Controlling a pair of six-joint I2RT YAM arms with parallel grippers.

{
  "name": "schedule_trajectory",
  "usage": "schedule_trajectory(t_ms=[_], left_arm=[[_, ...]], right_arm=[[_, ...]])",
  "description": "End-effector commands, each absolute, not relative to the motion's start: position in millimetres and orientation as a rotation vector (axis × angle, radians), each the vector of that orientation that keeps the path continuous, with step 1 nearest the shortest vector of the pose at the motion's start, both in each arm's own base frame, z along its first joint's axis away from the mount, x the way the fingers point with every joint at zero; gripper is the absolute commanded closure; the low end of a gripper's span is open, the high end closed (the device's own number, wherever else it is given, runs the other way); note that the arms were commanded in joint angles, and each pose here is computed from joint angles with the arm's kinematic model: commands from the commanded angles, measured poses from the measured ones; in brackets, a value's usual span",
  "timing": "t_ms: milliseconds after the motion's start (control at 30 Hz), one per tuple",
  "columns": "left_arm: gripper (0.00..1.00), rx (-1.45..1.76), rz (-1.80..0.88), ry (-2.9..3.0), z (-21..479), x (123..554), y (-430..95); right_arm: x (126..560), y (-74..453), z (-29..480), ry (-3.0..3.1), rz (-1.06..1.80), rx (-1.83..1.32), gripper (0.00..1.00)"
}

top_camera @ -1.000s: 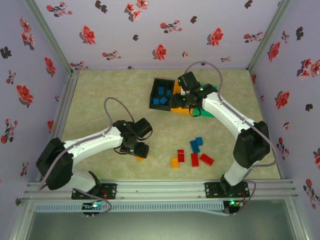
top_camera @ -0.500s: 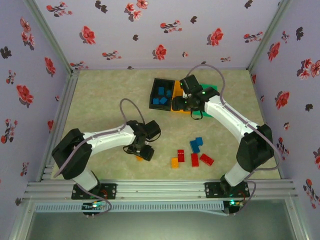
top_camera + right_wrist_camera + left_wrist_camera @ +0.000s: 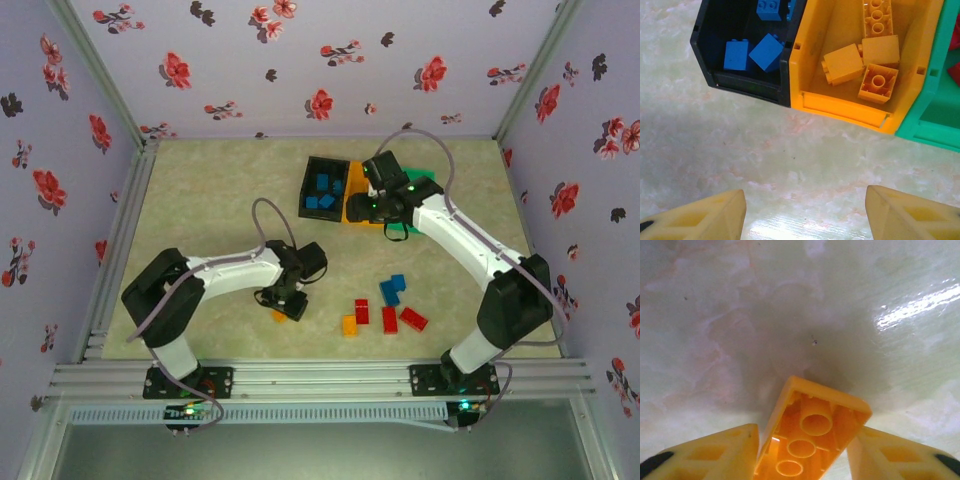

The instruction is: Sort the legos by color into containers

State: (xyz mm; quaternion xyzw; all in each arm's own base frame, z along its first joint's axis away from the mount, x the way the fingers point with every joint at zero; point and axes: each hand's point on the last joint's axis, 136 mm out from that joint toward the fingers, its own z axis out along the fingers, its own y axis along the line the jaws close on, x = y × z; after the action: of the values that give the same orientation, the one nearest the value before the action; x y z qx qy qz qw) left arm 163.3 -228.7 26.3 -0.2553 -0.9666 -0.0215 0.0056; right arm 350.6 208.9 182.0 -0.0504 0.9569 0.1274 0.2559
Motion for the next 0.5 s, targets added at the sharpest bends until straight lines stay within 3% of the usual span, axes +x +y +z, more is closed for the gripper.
schedule_trajectory(t_ms=[0,233,467], left_arm=[[0.56,-0.824,-0.087,-3.013,28,164,-231],[0.68,-0.825,-0.112,-3.021,30,169,-232],[0.71,-0.781,-0.050,-3.110,53,201,-245]], right_arm=[[346,204,188,2.581,0.325,-0.114,0.35],[342,196,192,2.568,0.297,-0.101,0.35],[329,174,193,2.559,0.246,-0.056,0.34]])
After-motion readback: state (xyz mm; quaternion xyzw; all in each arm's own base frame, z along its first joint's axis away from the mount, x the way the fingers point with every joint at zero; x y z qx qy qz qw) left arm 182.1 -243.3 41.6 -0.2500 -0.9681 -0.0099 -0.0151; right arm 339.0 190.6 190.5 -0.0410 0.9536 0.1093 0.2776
